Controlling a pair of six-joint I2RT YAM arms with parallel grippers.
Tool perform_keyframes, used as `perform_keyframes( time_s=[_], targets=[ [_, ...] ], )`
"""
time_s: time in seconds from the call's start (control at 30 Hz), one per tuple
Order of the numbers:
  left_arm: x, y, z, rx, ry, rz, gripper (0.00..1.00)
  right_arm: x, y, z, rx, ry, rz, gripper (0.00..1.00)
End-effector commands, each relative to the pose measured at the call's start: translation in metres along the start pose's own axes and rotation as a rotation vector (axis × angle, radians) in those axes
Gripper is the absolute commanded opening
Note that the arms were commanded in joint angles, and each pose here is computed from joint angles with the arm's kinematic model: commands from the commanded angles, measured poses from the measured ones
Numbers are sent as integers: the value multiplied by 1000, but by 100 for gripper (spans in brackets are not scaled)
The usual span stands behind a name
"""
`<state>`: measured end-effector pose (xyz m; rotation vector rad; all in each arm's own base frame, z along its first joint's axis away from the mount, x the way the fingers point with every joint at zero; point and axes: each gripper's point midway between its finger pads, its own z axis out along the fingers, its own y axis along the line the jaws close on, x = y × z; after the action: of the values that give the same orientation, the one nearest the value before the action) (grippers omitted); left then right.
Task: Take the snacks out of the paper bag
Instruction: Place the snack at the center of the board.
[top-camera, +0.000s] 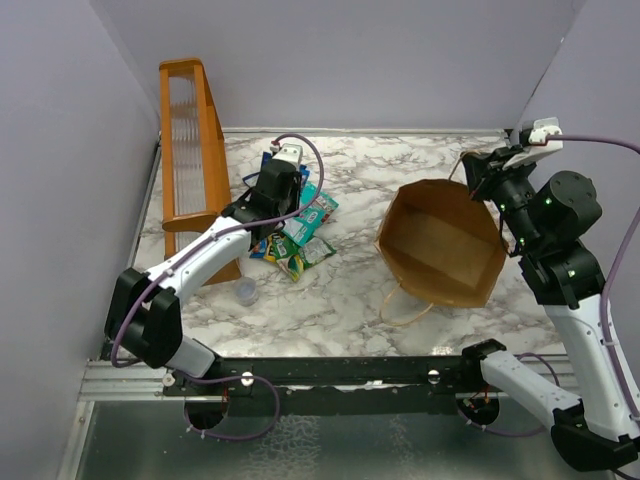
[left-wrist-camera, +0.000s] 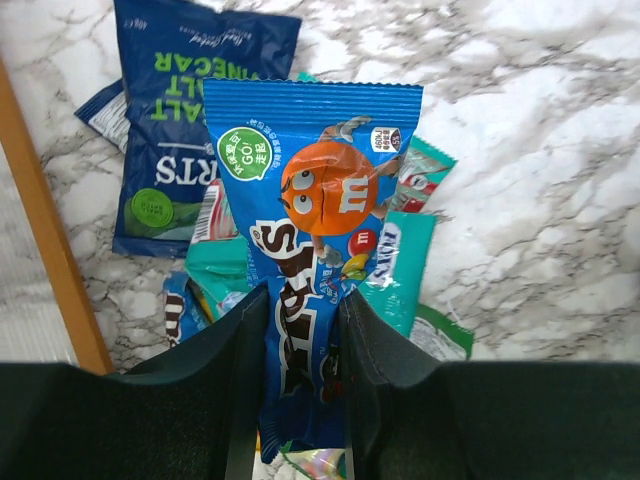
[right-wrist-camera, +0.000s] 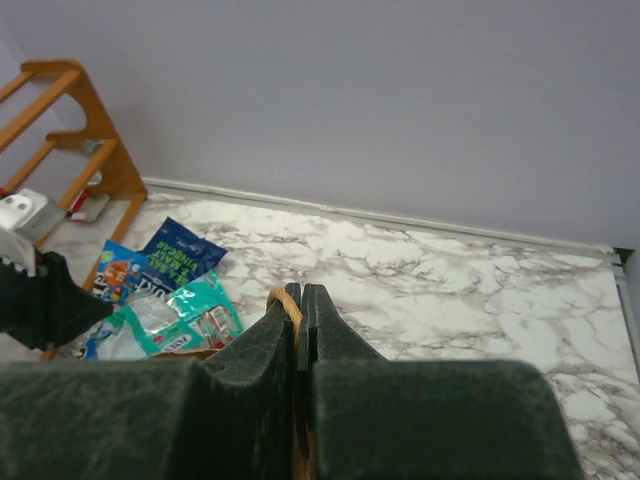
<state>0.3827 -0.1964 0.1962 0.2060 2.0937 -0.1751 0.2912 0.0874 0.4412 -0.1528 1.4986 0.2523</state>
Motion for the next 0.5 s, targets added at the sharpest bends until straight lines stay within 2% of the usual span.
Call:
perform_keyframes(
  time_s=[0.0, 0.27, 0.47],
  targets=[
    [2, 17, 11, -61, 1, -51, 27, -27, 25, -8, -135, -77, 19, 2],
    [30, 37, 27, -133, 76, -60, 30, -29, 38, -17, -204, -64, 52, 2],
    [50, 51, 35, -190, 131, -57, 42, -28, 51, -19, -279, -54, 73, 2]
  ],
)
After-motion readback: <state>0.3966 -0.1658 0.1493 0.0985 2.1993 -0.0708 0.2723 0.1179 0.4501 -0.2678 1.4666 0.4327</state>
